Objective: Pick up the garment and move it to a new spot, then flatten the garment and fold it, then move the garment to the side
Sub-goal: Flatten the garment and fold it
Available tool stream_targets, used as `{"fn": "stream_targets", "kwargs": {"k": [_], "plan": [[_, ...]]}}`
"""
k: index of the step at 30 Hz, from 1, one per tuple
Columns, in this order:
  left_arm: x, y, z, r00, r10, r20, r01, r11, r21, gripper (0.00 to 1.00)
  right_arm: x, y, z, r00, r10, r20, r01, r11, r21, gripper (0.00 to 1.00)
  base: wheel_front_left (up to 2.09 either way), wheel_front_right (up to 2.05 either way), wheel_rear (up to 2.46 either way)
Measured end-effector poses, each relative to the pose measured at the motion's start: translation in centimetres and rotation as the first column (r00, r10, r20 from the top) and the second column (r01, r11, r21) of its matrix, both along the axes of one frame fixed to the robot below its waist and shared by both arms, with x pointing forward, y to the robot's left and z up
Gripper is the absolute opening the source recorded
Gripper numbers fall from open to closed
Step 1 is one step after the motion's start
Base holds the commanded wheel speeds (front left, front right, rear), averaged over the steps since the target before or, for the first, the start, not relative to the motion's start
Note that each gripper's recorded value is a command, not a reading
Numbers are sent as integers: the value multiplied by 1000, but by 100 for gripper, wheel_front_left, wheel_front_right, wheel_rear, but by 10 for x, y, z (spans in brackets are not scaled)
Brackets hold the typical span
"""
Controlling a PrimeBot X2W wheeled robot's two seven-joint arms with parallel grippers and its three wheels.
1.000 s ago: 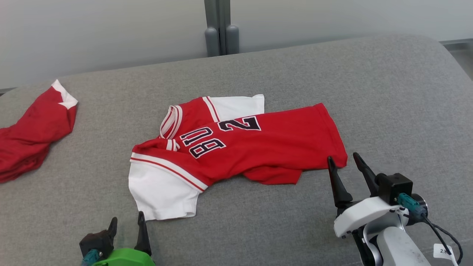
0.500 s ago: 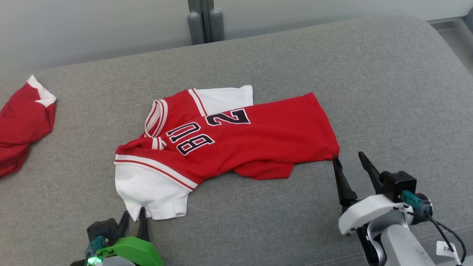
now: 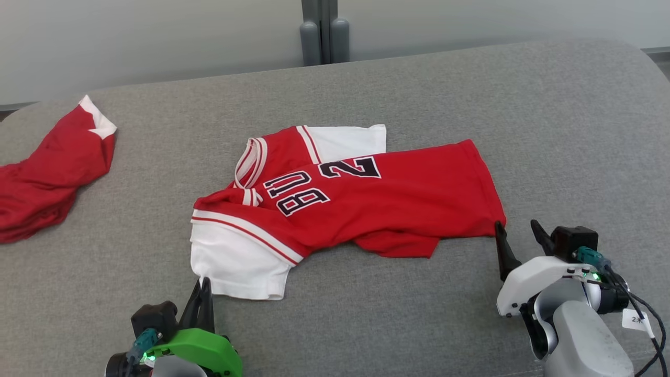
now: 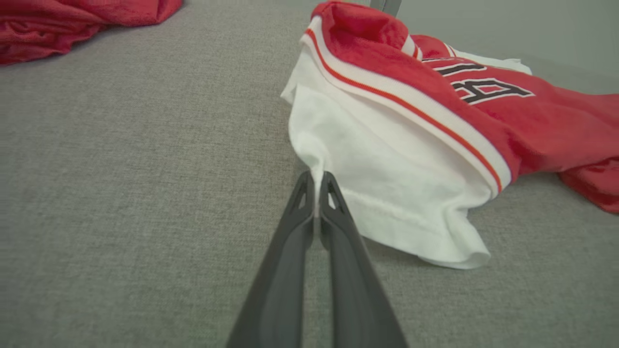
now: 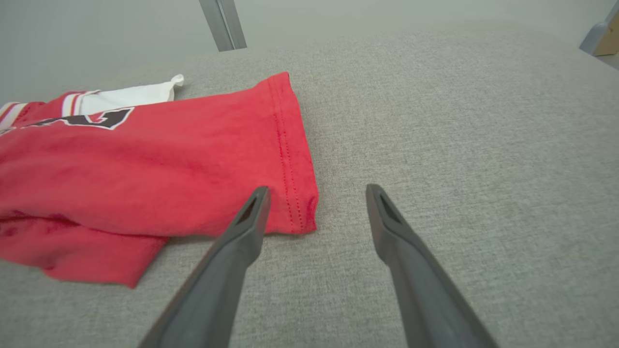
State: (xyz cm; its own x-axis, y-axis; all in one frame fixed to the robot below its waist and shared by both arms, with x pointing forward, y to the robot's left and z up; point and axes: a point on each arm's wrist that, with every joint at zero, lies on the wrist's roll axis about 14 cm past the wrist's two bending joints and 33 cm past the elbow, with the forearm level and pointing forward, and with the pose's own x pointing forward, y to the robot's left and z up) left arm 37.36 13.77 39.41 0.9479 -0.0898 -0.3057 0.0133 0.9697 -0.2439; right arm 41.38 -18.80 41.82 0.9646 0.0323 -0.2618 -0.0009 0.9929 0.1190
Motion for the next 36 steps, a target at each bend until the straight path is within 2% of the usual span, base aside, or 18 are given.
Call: {"fn": "stream_targets", "kwargs": {"k": [10,11,14,15,18,19,20,21,22,23,29,33,36], "plan": [[-7,10,14,999,30,31,-30,1000,0,0,16,17,-26,989,45,-138,-46,999,-3,100,0,0,0],[-7,11,14,999,32,30,-32,999,1,0,16,19,-29,986,50,-157,-50,999,0,87,0,0,0],[-7,13,16,999,37,37,-37,999,6,0,16,24,-37,979,63,-193,-62,998,9,67,0,0,0],[-7,14,17,999,39,38,-40,999,7,0,17,25,-37,978,64,-197,-63,998,15,50,0,0,0],[-7,14,18,999,37,39,-38,999,8,0,18,28,-38,976,73,-207,-70,997,22,42,0,0,0],[-6,14,18,999,37,40,-37,999,8,0,18,29,-38,976,75,-207,-72,997,23,31,0,0,0],[-6,15,19,998,39,42,-39,999,9,0,18,29,-38,975,77,-207,-74,997,24,26,0,0,0],[-5,14,19,998,38,41,-38,999,9,0,19,30,-38,976,78,-202,-74,997,27,12,0,0,0],[-4,14,19,998,37,43,-37,999,9,0,20,31,-36,978,79,-193,-74,997,29,12,0,0,0],[-4,14,20,998,35,46,-36,999,10,0,21,31,-33,981,79,-179,-74,997,30,0,0,0,0],[8,17,44,991,33,131,-36,999,22,0,33,30,-7,996,65,-60,-62,997,45,0,0,0,0],[20,18,82,966,43,254,-44,999,0,0,50,30,42,992,57,111,-64,996,65,0,0,0,0],[29,20,122,927,47,372,-47,999,-9,0,56,28,91,961,46,273,-68,995,72,0,0,0,0]]}}
